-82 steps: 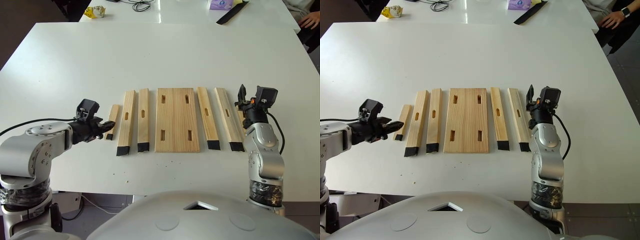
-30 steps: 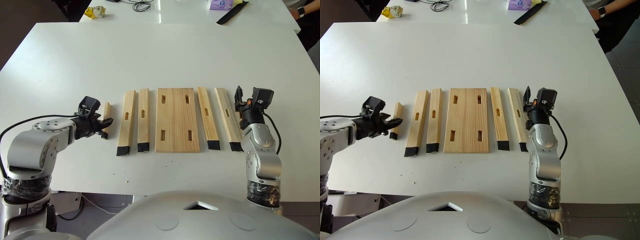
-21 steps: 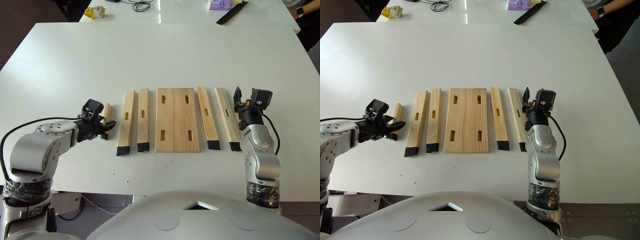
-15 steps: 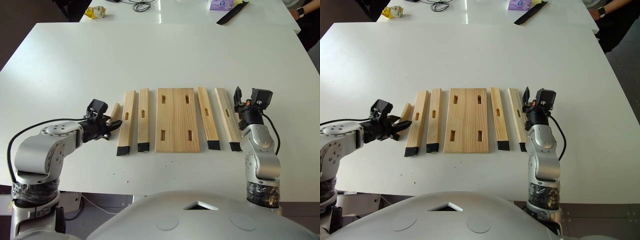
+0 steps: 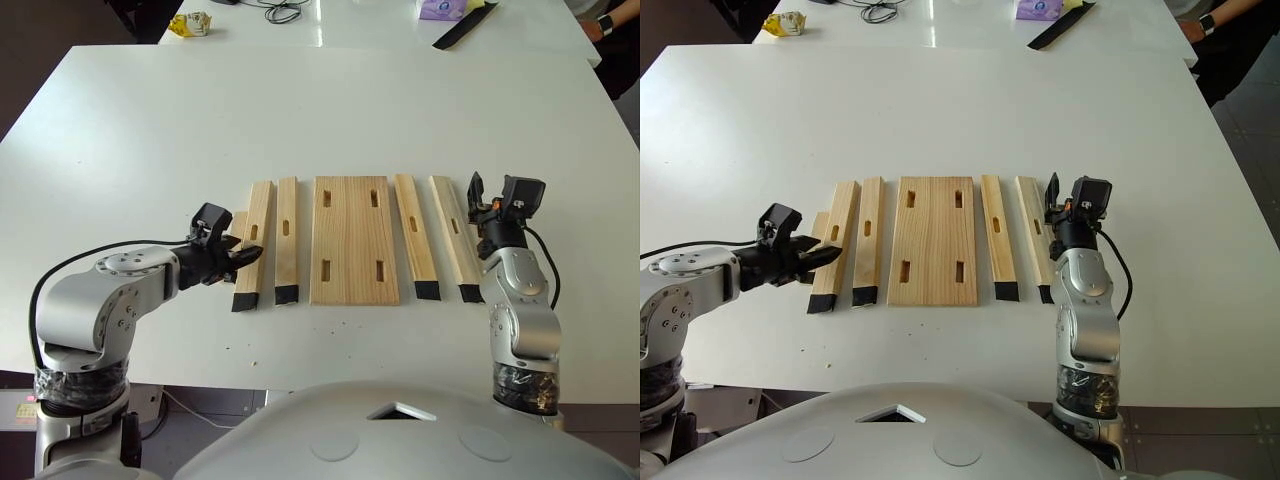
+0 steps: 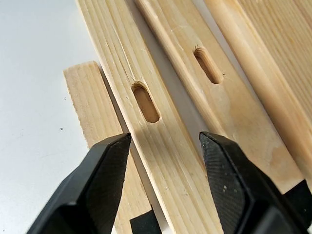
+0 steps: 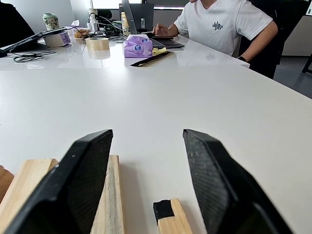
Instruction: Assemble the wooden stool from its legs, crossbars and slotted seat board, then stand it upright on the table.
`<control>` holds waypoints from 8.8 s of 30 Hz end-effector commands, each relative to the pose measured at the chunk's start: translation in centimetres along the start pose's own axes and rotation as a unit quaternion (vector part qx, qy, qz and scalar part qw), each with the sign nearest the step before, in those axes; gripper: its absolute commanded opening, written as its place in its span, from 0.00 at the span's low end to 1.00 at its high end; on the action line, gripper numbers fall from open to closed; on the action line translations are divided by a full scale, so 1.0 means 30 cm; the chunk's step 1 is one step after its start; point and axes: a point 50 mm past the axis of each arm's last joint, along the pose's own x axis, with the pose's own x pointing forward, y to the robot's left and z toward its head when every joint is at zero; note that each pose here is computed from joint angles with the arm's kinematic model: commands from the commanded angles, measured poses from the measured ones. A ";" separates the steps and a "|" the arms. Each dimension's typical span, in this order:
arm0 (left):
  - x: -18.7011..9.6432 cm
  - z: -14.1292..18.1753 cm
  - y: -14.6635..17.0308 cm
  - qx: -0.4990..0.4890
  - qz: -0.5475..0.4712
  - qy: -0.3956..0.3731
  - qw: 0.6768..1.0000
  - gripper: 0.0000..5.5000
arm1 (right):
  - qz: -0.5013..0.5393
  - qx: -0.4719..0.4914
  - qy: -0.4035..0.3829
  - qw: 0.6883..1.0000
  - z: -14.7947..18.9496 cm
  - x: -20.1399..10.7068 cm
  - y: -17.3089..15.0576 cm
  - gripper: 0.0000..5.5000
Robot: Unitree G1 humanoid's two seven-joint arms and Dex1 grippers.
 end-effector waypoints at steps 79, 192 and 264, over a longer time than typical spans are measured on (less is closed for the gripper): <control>-0.052 0.016 0.062 0.008 0.060 0.044 0.997 0.48 | -0.024 0.009 0.003 1.000 -0.010 -0.029 -0.001 0.49; -0.066 0.425 -0.214 0.138 -0.437 -0.397 0.795 0.24 | 0.683 0.061 -0.018 0.728 0.469 0.066 0.039 0.49; 0.091 0.262 -0.248 0.187 -0.384 -0.272 0.862 0.60 | 0.669 -0.144 -0.011 0.729 0.510 0.134 0.060 0.24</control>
